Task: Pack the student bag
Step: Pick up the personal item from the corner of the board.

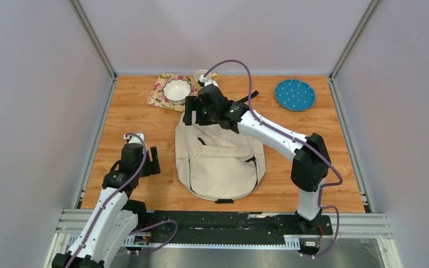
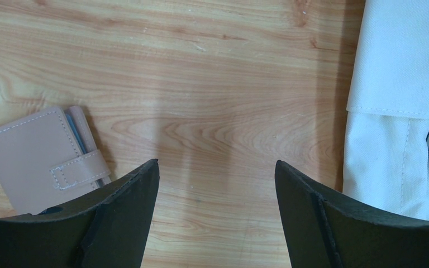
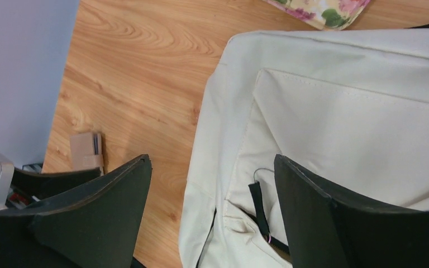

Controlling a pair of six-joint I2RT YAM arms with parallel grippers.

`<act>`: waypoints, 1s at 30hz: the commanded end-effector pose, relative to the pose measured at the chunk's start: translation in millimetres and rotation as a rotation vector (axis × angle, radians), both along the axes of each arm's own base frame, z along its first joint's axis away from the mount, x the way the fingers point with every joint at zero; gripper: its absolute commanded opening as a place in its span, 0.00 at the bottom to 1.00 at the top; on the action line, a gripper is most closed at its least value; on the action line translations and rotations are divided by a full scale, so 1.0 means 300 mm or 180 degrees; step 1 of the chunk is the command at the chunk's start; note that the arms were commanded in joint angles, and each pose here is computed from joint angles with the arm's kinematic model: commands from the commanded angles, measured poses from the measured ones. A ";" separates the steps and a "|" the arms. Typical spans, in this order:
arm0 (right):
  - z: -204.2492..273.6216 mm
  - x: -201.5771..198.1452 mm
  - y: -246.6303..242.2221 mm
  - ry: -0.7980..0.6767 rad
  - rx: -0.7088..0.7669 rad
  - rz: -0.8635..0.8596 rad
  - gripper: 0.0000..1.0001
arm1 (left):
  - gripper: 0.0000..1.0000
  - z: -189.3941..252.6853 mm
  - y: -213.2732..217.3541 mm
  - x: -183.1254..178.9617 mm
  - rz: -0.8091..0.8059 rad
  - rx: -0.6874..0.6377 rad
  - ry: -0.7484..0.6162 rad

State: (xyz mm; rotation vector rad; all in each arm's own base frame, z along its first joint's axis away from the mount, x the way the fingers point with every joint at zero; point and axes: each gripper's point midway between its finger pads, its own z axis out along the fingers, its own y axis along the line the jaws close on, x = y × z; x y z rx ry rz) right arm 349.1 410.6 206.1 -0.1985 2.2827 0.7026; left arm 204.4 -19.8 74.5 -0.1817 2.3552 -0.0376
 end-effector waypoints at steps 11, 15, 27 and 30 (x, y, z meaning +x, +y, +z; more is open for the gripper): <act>-0.054 -0.396 0.061 0.0370 0.0213 0.0861 0.84 | 0.84 0.166 0.267 0.091 0.1115 -0.0224 -0.0001; -0.068 -0.469 0.042 0.0442 0.0220 0.0976 0.84 | 0.84 0.131 0.388 0.039 0.1730 -0.0272 0.0141; -0.050 -0.537 0.027 0.0545 0.0337 0.1177 0.84 | 0.84 -0.043 0.513 -0.117 0.2785 -0.0255 0.0423; -0.066 -0.547 0.029 0.0601 0.0385 0.1171 0.84 | 0.84 -0.060 0.531 -0.124 0.2806 -0.0261 0.0449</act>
